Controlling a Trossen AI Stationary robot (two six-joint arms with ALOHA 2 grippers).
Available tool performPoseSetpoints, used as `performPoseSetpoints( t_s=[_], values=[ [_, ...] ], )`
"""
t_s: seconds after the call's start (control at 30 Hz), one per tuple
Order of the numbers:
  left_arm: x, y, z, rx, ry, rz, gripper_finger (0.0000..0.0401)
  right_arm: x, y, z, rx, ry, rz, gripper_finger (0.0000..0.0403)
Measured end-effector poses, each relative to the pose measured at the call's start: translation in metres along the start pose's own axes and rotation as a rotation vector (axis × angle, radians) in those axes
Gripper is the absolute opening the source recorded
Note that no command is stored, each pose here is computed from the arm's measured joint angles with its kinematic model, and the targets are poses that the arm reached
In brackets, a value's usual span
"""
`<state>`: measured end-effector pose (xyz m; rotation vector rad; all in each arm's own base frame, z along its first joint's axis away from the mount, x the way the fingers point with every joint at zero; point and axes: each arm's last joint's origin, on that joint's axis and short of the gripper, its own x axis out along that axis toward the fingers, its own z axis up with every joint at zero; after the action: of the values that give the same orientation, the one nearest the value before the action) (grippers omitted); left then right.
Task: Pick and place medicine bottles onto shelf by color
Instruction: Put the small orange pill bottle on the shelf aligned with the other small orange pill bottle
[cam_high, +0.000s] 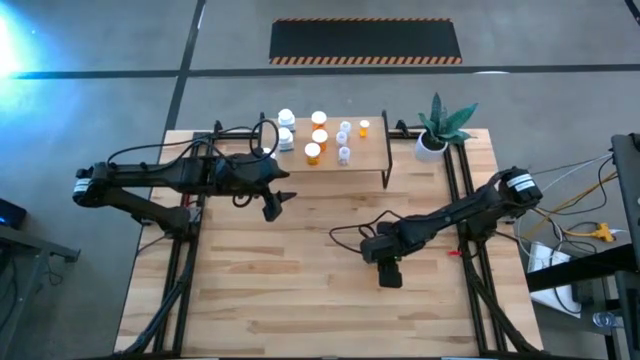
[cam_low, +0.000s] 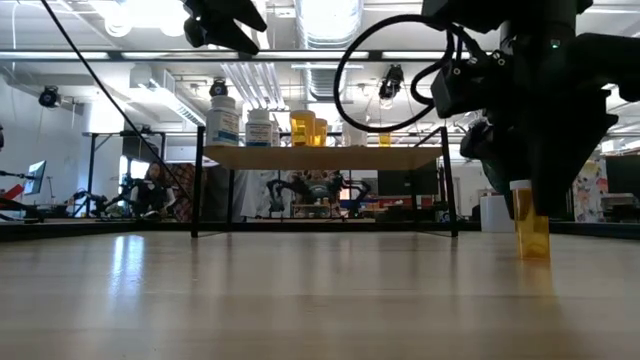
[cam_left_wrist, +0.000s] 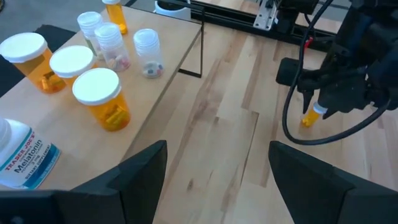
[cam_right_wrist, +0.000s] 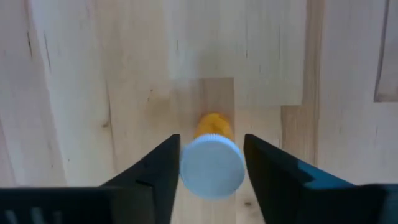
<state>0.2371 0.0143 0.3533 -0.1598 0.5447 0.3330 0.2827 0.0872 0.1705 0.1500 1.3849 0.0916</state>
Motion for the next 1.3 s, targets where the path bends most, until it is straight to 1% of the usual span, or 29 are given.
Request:
performPoseSetpoints(
  t_s=[0.1,0.2,0.3,0.4,0.5,0.6,0.67,0.77,0.83,0.93,1.03,1.17,1.3],
  values=[
    [0.0,0.0,0.0,0.0,0.0,-0.001,0.0265,-0.003,0.0,-0.001,0.008,-0.003,0.01,0.0138],
    [0.0,0.0,0.0,0.0,0.001,-0.003,0.0265,-0.019,0.001,0.002,0.04,-0.035,0.022,0.0105],
    [0.0,0.0,0.0,0.0,0.001,-0.005,0.0265,-0.051,-0.002,0.015,0.093,-0.092,0.036,0.009],
    [0.0,0.0,0.0,0.001,0.001,-0.005,0.0265,-0.092,-0.015,0.034,0.187,-0.177,-0.014,0.0091],
    [0.0,0.0,0.0,0.001,0.001,-0.005,0.0265,-0.139,-0.041,0.052,0.31,-0.263,-0.098,0.01],
    [0.0,0.0,0.0,0.001,0.002,-0.005,0.0265,-0.178,-0.078,0.063,0.444,-0.302,-0.189,0.0101],
    [0.0,0.0,0.0,0.001,0.002,-0.005,0.0265,-0.198,-0.104,0.065,0.521,-0.319,-0.242,0.0099],
    [0.002,-0.001,0.0,0.003,0.006,-0.004,0.0265,-0.22,-0.146,0.065,0.619,-0.349,-0.283,0.0096],
    [0.002,-0.001,0.0,0.003,0.006,-0.005,0.0265,-0.226,-0.171,0.064,0.639,-0.356,-0.308,0.0096],
    [0.002,-0.001,0.0,0.002,0.006,-0.005,0.0265,-0.226,-0.203,0.065,0.655,-0.337,-0.339,0.0098],
    [0.002,-0.001,0.0,0.001,0.005,-0.005,0.0265,-0.217,-0.225,0.069,0.657,-0.297,-0.287,0.01],
    [0.002,-0.001,0.0,0.001,0.005,-0.005,0.0265,-0.2,-0.243,0.078,0.638,-0.23,-0.294,0.0101],
    [0.002,-0.001,0.0,-0.011,0.005,-0.005,0.0265,-0.195,-0.247,0.084,0.622,-0.214,-0.292,0.0101]
  ],
)
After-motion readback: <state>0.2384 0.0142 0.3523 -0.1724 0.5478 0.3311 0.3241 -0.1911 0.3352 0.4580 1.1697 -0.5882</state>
